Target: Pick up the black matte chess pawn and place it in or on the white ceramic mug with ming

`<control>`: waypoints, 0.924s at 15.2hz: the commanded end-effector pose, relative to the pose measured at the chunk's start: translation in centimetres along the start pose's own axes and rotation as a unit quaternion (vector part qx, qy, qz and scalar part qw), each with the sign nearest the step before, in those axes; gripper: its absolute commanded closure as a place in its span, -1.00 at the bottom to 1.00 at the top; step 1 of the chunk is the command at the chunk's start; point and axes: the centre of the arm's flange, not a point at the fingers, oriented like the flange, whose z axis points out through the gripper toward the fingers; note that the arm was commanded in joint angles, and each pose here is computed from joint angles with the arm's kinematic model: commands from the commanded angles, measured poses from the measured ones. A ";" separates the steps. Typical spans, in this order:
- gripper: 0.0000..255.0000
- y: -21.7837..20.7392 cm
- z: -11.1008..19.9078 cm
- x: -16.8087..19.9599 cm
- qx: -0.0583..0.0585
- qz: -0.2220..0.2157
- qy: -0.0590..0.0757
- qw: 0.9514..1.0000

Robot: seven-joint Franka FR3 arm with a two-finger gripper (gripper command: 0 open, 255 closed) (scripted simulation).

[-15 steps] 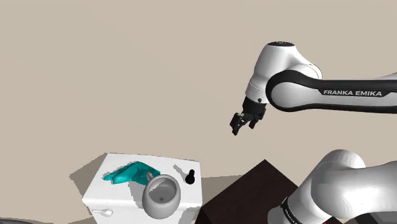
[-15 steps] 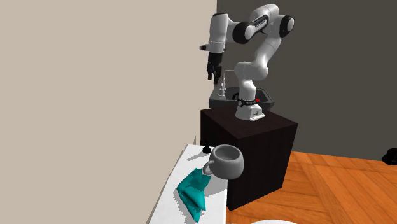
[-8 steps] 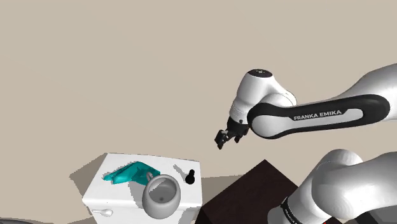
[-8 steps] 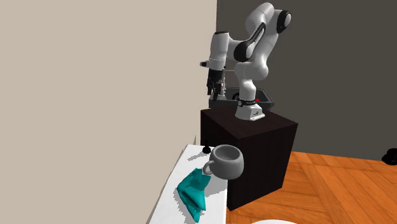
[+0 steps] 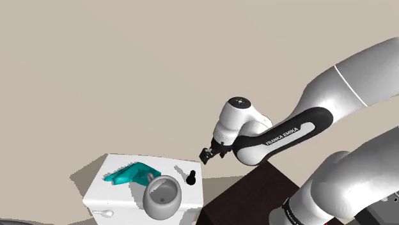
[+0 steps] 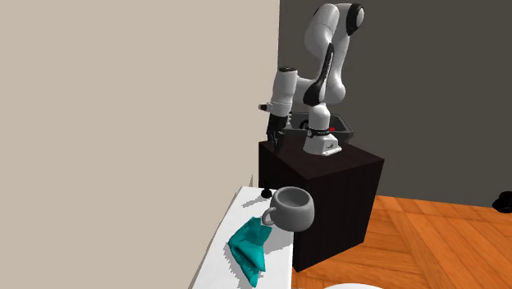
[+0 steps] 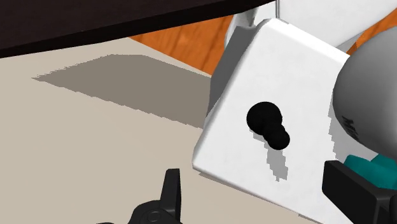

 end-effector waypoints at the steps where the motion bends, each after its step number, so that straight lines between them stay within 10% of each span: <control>1: -1.00 -1.4 2.1 0.0 0.005 0.003 0.006 1.000; 14: -1.00 -6.4 13.6 0.6 0.013 0.015 0.027 0.999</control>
